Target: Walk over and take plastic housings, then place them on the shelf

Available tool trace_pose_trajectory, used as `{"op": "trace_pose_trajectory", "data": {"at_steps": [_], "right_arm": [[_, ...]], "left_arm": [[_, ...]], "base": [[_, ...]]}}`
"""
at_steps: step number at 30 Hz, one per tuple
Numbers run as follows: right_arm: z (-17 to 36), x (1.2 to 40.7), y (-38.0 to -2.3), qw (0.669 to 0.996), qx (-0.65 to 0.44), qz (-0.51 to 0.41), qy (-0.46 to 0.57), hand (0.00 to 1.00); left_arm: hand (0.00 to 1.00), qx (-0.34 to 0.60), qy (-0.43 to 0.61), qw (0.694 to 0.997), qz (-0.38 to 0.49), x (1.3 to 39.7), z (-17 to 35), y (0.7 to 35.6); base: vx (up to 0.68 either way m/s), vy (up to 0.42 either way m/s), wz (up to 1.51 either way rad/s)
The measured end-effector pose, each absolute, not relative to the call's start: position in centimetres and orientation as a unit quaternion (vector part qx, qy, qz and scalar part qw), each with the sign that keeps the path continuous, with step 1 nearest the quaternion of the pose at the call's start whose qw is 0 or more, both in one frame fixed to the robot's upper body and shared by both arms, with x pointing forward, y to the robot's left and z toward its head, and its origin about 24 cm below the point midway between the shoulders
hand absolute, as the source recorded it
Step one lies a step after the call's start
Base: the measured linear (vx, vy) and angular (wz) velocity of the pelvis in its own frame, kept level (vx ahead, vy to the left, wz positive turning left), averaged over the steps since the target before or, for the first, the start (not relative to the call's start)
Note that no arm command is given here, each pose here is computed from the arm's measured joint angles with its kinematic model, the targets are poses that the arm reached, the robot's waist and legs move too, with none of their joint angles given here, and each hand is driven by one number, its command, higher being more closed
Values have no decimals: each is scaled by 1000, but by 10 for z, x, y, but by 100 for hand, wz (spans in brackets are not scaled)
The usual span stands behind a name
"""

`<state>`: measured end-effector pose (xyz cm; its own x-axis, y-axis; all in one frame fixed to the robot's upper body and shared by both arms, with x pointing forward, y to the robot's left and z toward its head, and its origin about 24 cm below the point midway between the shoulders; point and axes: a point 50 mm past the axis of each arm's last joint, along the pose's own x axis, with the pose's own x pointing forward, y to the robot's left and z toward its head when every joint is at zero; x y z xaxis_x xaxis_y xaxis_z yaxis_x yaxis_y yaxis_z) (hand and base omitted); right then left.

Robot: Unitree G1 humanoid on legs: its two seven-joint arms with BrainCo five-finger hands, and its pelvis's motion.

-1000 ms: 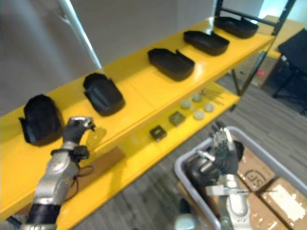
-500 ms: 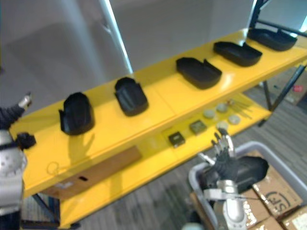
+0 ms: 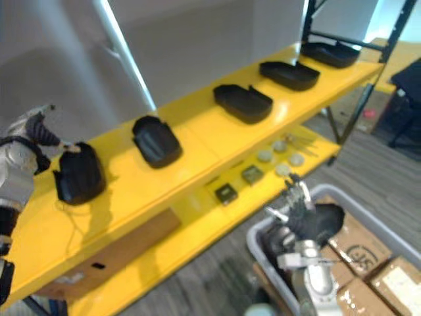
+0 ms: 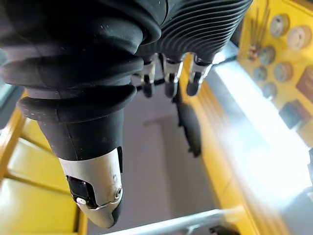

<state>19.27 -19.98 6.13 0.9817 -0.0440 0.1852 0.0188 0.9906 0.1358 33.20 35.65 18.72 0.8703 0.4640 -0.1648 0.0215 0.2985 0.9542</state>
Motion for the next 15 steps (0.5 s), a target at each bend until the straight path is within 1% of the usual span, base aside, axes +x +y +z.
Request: {"op": "trace_pose_trajectory", "data": {"at_steps": [2, 4, 6, 10, 12, 15], "right_arm": [[61, 193, -200, 993, 65, -15, -93, 0], [61, 193, -200, 993, 65, -15, -93, 0], [60, 193, -200, 994, 65, -15, -92, 0], [60, 194, -200, 994, 65, -14, -92, 0], [59, 194, -201, 994, 65, -13, -91, 0], [58, 194, -201, 994, 63, -10, -90, 0]], "left_arm": [[0, 575, 248, 768, 135, 331, 182, 361], [0, 570, 268, 766, 130, 330, 178, 365], [0, 572, 291, 756, 128, 328, 175, 370], [0, 556, 308, 760, 135, 330, 180, 375], [0, 561, 321, 752, 130, 330, 179, 375], [0, 547, 350, 752, 116, 331, 168, 374]], "base": [[-36, 3, -6], [-29, 8, -9], [-30, 18, -13], [-9, 2, -1], [0, 0, 0], [0, 0, 0]]}}
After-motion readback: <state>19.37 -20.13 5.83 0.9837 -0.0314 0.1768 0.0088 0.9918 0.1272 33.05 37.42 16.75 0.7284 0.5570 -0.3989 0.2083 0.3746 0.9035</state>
